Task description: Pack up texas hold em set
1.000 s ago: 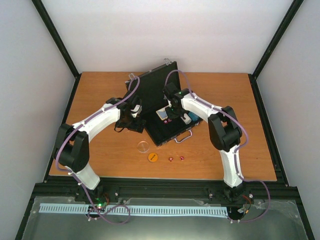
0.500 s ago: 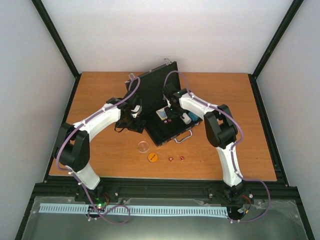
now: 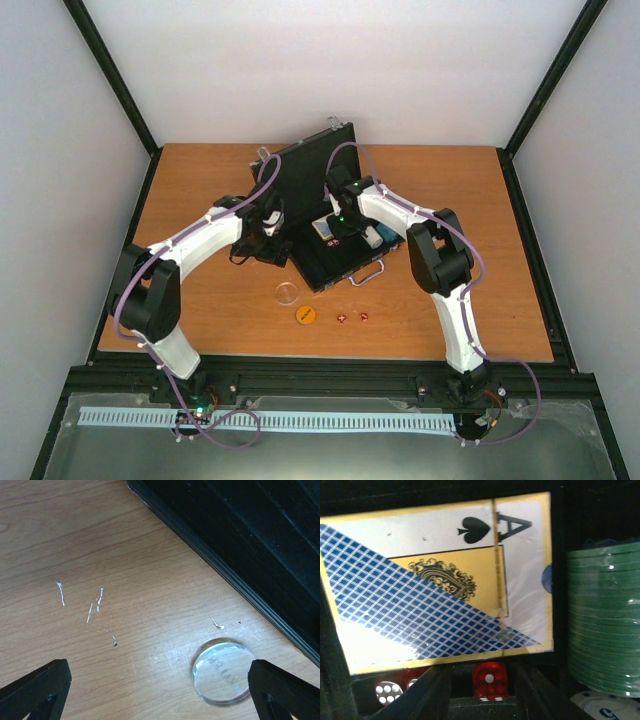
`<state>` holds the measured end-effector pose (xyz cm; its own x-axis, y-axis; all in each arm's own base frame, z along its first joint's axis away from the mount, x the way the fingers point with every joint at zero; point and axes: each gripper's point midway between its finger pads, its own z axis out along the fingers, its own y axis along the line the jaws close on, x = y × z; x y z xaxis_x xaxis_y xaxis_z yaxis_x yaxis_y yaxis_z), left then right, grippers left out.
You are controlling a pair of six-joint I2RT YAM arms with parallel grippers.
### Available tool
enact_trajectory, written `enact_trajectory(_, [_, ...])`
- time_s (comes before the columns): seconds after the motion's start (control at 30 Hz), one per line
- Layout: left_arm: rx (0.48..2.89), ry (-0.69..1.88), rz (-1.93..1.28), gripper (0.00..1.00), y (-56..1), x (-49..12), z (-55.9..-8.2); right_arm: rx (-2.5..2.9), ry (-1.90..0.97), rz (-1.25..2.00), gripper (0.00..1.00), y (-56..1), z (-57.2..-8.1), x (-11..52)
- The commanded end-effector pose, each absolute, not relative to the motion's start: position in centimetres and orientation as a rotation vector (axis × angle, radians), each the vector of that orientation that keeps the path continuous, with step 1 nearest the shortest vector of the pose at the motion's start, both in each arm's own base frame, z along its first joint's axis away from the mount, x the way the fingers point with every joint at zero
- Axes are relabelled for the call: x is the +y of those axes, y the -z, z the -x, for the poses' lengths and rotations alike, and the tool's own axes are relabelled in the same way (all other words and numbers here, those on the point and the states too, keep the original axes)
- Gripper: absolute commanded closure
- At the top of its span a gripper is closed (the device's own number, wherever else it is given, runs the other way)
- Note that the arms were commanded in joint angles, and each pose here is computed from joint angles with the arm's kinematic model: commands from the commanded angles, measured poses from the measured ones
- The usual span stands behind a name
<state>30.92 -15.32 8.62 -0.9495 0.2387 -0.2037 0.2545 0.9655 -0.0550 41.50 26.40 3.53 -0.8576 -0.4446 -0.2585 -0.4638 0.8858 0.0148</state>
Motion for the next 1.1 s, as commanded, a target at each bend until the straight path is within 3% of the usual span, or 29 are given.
enact_trajectory(0.0, [2.915, 0.135, -0.370, 0.00, -8.7, -15.6, -31.5, 2.784, -0.171, 0.676, 0.61, -4.3, -41.8, 27.0])
enact_trajectory(0.17, [2.912, 0.134, -0.370, 0.00, -8.8, -15.6, -31.4, 2.800, -0.202, 0.674, 0.56, -4.0, -41.5, 27.3])
enact_trajectory(0.77, [2.905, 0.130, -0.368, 0.00, -8.9, -15.5, -31.4, 2.813, -0.640, 0.763, 0.56, -5.1, -38.5, 31.5])
enact_trajectory(1.07, [2.906, 0.138, -0.369, 0.00, -8.9, -15.5, -31.3, 2.805, -0.501, 0.715, 0.55, -5.5, -39.3, 30.0])
